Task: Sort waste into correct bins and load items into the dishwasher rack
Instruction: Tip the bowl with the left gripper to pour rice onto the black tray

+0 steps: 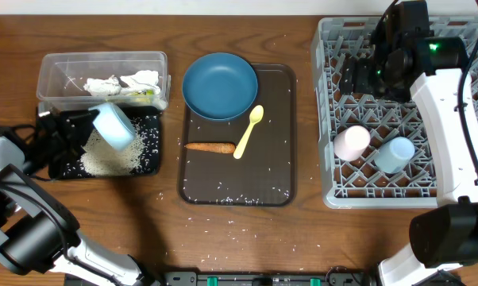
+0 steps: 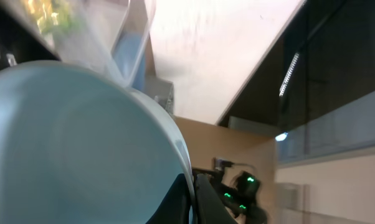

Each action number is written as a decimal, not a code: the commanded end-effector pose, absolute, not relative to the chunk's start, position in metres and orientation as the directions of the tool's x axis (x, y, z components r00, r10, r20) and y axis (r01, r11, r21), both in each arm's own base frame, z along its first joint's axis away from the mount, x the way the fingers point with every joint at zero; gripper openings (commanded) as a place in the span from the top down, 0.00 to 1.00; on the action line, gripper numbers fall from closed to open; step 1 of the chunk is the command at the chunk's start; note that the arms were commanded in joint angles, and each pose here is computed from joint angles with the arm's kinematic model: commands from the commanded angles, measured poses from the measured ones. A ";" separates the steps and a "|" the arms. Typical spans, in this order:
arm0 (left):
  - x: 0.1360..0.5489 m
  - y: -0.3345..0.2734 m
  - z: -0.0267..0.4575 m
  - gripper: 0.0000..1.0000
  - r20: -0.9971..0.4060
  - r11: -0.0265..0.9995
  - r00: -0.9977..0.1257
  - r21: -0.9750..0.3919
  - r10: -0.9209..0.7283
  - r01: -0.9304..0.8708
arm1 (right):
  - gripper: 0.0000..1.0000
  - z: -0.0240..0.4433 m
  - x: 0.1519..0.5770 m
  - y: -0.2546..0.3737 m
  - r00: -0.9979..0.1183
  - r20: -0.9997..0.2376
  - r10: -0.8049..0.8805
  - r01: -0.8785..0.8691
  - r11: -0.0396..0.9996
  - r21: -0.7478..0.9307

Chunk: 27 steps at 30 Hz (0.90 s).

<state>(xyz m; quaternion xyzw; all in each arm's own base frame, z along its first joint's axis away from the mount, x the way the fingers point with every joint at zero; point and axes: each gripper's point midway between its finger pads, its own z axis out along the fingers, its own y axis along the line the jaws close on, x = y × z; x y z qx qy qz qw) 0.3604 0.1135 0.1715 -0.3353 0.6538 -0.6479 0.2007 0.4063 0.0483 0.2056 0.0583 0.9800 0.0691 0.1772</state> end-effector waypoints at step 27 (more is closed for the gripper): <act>0.325 -0.032 0.250 0.94 -0.218 0.499 -0.866 -0.866 -0.449 -0.041 | 0.05 0.218 0.407 0.046 -0.919 -0.379 0.111 0.060 0.988 0.144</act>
